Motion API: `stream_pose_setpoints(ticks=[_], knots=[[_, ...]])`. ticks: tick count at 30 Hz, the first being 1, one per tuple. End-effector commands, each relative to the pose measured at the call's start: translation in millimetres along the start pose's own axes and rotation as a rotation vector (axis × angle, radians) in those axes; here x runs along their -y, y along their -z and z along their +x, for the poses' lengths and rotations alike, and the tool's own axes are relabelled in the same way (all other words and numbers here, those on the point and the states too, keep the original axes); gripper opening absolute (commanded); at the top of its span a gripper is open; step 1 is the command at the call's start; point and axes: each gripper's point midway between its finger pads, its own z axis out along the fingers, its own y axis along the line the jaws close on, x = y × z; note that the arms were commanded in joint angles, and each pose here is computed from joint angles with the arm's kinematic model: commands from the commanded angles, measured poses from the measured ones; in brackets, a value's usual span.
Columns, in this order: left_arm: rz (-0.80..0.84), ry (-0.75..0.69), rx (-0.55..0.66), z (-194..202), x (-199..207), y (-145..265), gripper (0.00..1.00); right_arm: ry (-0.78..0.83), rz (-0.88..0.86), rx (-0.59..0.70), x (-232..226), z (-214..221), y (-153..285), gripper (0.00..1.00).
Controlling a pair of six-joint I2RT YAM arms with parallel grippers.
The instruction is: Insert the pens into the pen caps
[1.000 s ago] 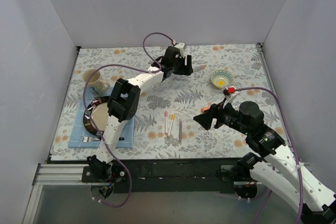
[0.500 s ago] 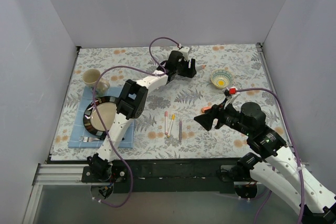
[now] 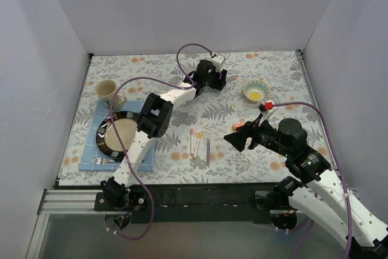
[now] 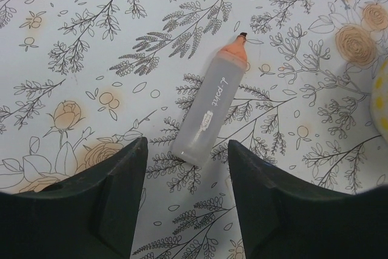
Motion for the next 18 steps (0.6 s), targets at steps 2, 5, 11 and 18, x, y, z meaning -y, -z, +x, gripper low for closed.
stream_pose_setpoints(ticks=[2, 5, 11, 18], knots=[[-0.038, -0.18, -0.123, 47.3, 13.5, -9.1, 0.52, 0.021, -0.03, 0.041, -9.6, -13.8, 6.0, 0.79], [-0.046, -0.247, -0.135, 53.2, 20.8, -11.3, 0.5, 0.018, -0.033, 0.043, -10.5, -13.5, 7.6, 0.79], [-0.046, -0.253, -0.152, 59.2, 20.3, -11.9, 0.32, 0.017, -0.036, 0.058, -14.0, -16.6, 14.6, 0.79], [-0.064, -0.198, -0.194, 68.9, 23.9, 4.0, 0.09, 0.008, -0.034, 0.07, -15.4, -19.4, 18.6, 0.79]])
